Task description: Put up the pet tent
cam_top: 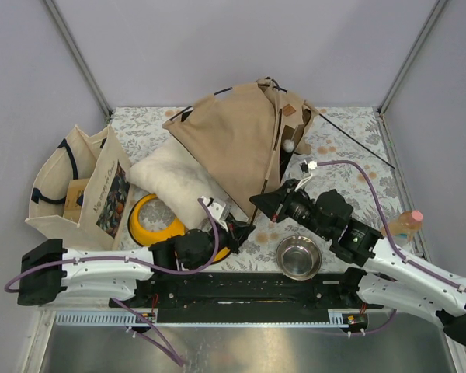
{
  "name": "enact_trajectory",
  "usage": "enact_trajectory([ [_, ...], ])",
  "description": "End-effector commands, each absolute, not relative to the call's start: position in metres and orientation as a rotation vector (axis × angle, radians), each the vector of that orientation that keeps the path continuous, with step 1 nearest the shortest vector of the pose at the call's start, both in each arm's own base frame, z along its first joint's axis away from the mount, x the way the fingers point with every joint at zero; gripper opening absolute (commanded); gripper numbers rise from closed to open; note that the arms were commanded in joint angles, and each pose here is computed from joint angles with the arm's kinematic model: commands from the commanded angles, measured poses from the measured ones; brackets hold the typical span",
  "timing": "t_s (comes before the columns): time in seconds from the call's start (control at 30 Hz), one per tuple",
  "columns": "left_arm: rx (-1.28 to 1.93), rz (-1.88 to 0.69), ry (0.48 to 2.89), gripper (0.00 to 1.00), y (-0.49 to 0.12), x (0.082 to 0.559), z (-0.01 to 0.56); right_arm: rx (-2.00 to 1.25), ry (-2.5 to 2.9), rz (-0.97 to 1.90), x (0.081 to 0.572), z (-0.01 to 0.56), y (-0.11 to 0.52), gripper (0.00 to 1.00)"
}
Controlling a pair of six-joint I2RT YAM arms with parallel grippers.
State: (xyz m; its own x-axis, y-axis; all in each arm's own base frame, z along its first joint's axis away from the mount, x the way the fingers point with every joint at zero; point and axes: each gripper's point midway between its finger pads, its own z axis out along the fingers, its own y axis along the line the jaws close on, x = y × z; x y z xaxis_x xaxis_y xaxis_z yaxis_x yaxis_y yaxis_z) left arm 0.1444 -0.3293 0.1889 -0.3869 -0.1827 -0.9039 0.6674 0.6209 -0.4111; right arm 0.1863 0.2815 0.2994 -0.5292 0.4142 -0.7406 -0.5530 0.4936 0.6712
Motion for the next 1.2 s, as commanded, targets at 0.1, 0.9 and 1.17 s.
enact_trajectory([
  [0.1,0.602,-0.908,1.975,0.0,-0.307,0.099,0.109,0.112,1.284,1.097,0.229,0.426,0.235,0.0],
  [0.9,0.575,-0.787,2.037,0.0,-0.294,0.106,0.082,0.221,1.266,0.944,0.261,0.425,0.228,0.0],
  [1.17,0.585,-0.736,2.064,0.0,-0.295,0.107,0.071,0.284,1.28,0.96,0.265,0.429,0.225,0.0],
])
